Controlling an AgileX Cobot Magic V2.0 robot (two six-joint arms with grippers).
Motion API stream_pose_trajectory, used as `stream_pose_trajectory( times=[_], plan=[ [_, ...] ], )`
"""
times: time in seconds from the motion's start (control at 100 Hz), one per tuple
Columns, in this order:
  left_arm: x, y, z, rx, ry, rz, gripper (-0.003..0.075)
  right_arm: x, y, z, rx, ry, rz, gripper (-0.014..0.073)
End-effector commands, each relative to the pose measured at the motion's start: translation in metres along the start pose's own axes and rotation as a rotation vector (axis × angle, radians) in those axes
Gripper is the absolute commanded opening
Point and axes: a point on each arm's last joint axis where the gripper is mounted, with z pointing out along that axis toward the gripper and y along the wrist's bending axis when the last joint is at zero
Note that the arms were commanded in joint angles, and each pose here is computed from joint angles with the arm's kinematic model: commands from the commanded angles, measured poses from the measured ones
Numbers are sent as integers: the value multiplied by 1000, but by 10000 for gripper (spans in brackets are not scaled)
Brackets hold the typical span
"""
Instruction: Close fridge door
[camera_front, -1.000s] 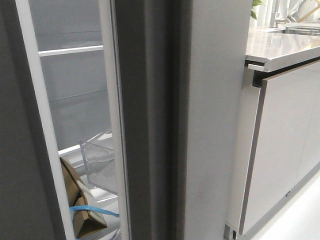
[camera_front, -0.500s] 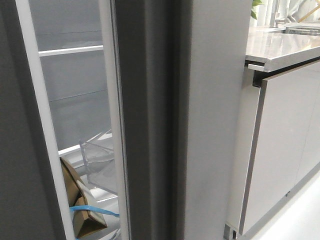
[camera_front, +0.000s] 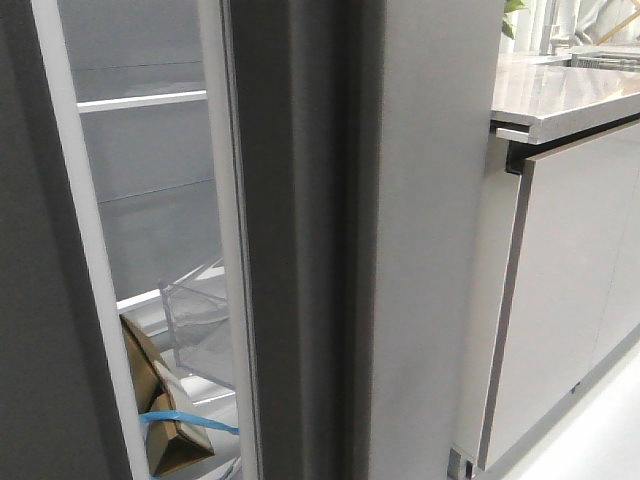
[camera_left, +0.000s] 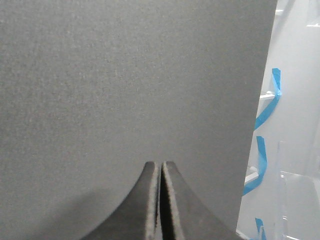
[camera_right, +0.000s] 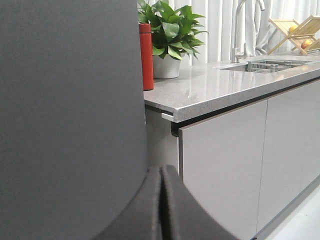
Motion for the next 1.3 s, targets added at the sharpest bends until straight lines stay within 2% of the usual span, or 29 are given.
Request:
stream_pose_trajectory(
  times=[0.0, 0.16, 0.31, 0.45, 0.67, 0.75, 0.92, 1.29],
  plan=[
    [4, 0, 2, 9, -29, -6, -21, -5, 0, -1, 7, -88, -12, -76],
    [4, 0, 2, 9, -29, -6, -21, -8, -1, 0, 7, -112, 0, -76],
    [4, 0, 2, 9, -29, -6, -20, -28, 0, 5, 7, -116, 0, -76],
    [4, 0, 2, 9, -29, -6, -20, -63, 1, 18, 5, -67, 0, -76],
    [4, 0, 2, 9, -29, -6, -21, -140, 3, 57, -4, -17, 1, -76],
    [4, 0, 2, 9, -29, -6, -21, -164, 7, 75, -31, 11, 3, -76],
    [4, 0, 2, 9, -29, -6, -21, -213, 22, 109, -125, -46, 16, -76],
    [4, 0, 2, 9, -29, -6, -21, -261, 63, 160, -298, -88, 44, -76]
  ],
)
